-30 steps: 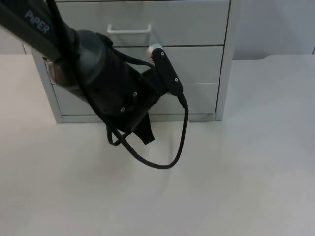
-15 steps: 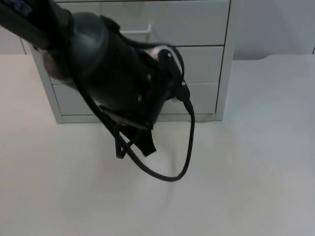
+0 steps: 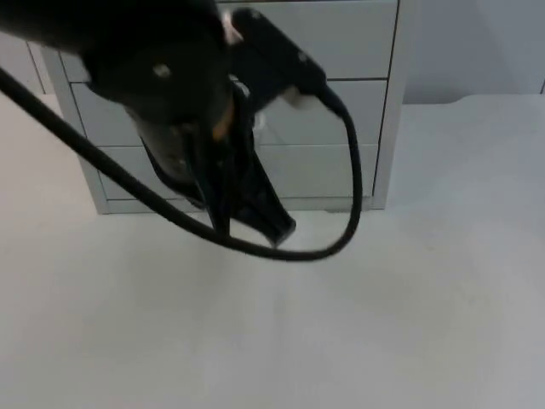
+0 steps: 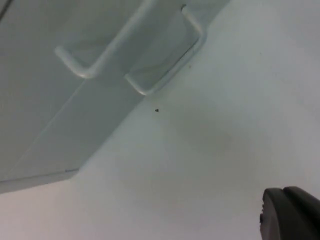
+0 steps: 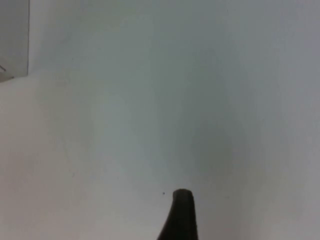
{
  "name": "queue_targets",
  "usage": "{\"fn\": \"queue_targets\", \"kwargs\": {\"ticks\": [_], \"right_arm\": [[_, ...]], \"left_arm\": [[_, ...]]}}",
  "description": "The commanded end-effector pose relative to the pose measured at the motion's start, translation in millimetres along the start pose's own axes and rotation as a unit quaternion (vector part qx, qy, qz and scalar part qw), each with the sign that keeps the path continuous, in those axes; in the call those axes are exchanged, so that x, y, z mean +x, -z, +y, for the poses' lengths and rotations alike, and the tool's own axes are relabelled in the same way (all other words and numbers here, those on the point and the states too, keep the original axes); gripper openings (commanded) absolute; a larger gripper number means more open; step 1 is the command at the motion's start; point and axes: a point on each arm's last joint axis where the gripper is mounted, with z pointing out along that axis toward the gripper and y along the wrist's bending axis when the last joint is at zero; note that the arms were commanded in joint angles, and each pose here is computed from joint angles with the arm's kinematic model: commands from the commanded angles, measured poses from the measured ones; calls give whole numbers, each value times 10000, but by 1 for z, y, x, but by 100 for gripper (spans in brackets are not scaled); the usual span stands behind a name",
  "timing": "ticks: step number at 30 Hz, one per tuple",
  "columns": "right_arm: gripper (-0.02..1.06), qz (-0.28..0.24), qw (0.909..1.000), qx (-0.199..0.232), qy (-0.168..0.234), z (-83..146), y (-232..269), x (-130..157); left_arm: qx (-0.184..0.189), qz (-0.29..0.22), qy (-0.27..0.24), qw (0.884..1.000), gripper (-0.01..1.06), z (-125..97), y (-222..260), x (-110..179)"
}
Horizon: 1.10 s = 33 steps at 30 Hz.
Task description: Open the drawer with the left hand, place the block into the drawer with the right hand, then close the drawer with the left hand.
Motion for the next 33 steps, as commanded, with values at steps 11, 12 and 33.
{"fn": "queue_targets", "kwargs": {"ticks": [11,12,33], "right_arm": [[66,-27,10000,19,9,-1,2,0],[66,-27,10000,19,9,-1,2,0],[66,-52,9995,-257,188,4,2,0]], "left_arm": [[268,-1013,814,9912,0,36,84,4],[268,-1013,814,9912,0,36,84,4],[-528,-1194,3531,9265,0,157,121,111]]}}
